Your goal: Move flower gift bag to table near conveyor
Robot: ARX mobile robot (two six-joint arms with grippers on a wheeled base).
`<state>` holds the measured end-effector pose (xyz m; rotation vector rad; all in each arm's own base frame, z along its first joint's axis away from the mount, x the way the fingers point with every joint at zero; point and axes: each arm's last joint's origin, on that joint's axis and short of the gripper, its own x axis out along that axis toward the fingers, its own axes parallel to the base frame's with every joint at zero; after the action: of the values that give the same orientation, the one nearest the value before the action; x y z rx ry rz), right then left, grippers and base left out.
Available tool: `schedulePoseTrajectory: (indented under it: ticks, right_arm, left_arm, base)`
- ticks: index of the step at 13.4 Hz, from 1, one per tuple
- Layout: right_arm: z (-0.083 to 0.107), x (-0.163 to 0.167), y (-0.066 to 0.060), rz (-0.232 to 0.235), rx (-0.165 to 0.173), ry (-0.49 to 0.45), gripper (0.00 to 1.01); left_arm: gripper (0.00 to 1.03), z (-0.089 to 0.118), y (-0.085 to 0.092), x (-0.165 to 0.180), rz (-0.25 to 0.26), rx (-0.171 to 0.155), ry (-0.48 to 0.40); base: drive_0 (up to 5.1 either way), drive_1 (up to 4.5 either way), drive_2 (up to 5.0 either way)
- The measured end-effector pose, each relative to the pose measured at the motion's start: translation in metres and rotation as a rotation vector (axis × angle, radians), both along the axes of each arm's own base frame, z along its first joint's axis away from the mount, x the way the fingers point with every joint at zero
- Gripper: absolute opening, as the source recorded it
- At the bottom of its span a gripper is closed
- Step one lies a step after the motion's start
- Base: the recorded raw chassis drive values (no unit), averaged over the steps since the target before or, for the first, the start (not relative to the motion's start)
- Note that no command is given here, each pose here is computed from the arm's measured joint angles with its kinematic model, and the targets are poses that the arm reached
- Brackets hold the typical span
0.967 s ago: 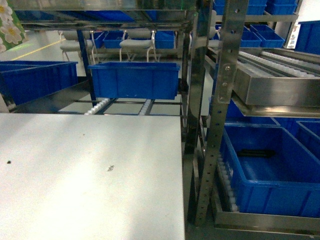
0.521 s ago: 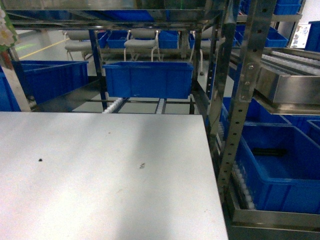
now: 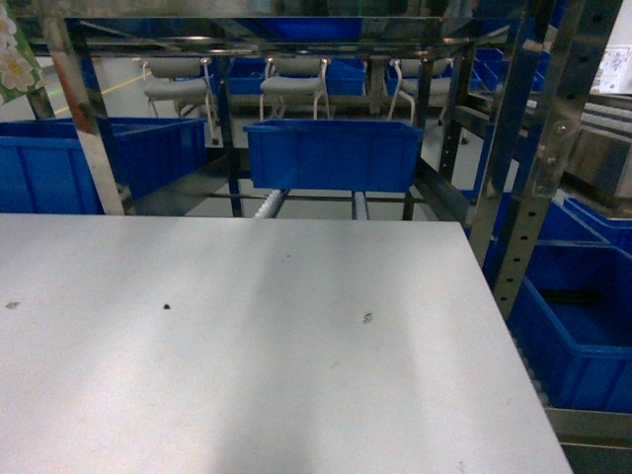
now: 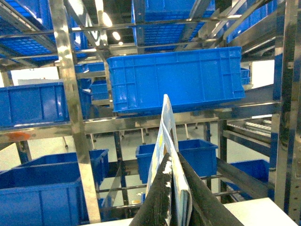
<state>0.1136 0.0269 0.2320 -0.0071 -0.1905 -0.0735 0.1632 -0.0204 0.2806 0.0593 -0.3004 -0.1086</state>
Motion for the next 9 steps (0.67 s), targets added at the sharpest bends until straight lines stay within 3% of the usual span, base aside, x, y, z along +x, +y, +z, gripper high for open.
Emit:
schedulePoseTrajectory:
  ticks: [9]
  right_arm:
    - [-0.0001, 0.0, 0.0, 0.0, 0.0, 0.0, 0.02]
  left_arm:
    - [0.02, -0.0001, 0.0, 0.0001, 0.0, 0.001, 0.001]
  base:
    - [-4.9, 2.41, 2.4]
